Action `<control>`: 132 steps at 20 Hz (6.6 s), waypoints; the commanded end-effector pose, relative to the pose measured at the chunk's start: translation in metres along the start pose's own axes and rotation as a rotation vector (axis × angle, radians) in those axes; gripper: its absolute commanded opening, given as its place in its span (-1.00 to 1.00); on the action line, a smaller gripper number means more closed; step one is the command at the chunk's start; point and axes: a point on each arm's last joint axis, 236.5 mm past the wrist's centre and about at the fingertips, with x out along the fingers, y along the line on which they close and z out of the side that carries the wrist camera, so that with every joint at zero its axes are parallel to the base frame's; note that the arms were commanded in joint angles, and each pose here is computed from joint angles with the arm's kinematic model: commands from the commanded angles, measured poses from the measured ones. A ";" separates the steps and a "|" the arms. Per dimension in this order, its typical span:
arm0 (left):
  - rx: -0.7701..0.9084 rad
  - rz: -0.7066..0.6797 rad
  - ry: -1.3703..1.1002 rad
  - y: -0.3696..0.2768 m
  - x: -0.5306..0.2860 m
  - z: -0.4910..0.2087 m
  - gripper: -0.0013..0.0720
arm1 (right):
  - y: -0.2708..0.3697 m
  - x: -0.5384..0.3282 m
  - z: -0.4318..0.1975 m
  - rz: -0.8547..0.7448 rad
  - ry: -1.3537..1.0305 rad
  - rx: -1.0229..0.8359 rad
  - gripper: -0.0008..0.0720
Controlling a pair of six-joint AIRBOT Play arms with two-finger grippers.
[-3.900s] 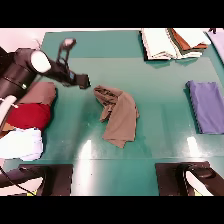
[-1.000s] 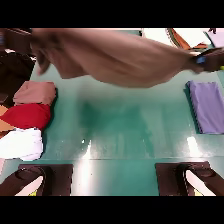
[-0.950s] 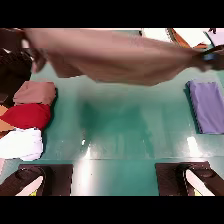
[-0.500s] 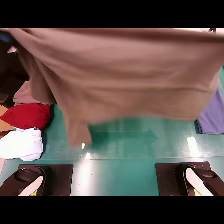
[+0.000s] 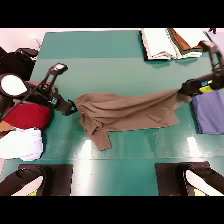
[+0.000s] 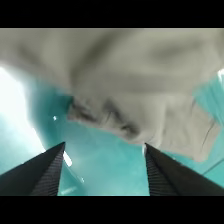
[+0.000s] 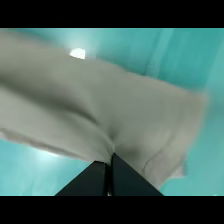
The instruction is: Fold the shirts.
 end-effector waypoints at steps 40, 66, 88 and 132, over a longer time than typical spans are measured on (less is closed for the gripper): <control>0.131 0.152 -1.175 -0.076 -0.416 0.164 -0.88 | 0.051 -0.234 0.075 -0.108 -0.649 -0.171 -0.93; -0.446 0.002 -0.227 0.162 -0.008 0.156 0.67 | -0.065 0.082 0.037 -0.011 0.152 0.244 0.21; -0.659 -0.069 0.110 0.062 0.108 -0.094 0.67 | -0.019 0.033 -0.016 0.076 -0.020 0.225 0.20; 0.108 0.247 -1.350 -0.115 -0.496 0.092 -0.89 | 0.047 -0.307 0.066 -0.156 -0.950 -0.136 -0.93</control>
